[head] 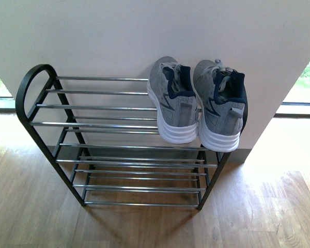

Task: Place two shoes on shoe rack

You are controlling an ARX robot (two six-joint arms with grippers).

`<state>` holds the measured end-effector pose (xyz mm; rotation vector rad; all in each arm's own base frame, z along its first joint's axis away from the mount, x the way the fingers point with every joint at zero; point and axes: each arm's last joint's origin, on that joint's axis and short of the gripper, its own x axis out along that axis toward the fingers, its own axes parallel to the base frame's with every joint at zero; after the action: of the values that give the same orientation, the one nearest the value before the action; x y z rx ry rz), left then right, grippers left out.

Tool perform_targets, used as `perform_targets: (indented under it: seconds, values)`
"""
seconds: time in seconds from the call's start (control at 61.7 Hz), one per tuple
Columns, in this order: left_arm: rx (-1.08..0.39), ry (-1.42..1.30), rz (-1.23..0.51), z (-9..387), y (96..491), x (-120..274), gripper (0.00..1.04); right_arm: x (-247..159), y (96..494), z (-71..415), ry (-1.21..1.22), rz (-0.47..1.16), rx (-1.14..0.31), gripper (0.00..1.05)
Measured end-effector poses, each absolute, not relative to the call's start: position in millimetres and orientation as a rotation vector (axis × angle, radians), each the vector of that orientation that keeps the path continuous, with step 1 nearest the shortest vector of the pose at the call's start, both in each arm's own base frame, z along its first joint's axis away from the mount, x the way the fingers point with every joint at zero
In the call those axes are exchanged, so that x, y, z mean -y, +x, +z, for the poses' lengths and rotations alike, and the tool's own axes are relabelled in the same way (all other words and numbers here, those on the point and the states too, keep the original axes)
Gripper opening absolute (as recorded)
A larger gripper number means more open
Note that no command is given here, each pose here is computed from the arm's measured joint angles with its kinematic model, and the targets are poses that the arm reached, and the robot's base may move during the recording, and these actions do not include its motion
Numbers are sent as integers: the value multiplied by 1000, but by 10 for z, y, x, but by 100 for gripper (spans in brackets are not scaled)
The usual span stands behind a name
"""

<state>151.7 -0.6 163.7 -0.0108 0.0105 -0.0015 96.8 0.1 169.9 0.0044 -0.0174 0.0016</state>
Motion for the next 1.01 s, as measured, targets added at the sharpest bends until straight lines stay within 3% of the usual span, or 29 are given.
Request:
perform_targets:
  seconds: [1.005]
  values:
    - [15, -11, -4, 1715, 1145, 4, 1, -1, 968, 1699, 4, 2, 17, 96]
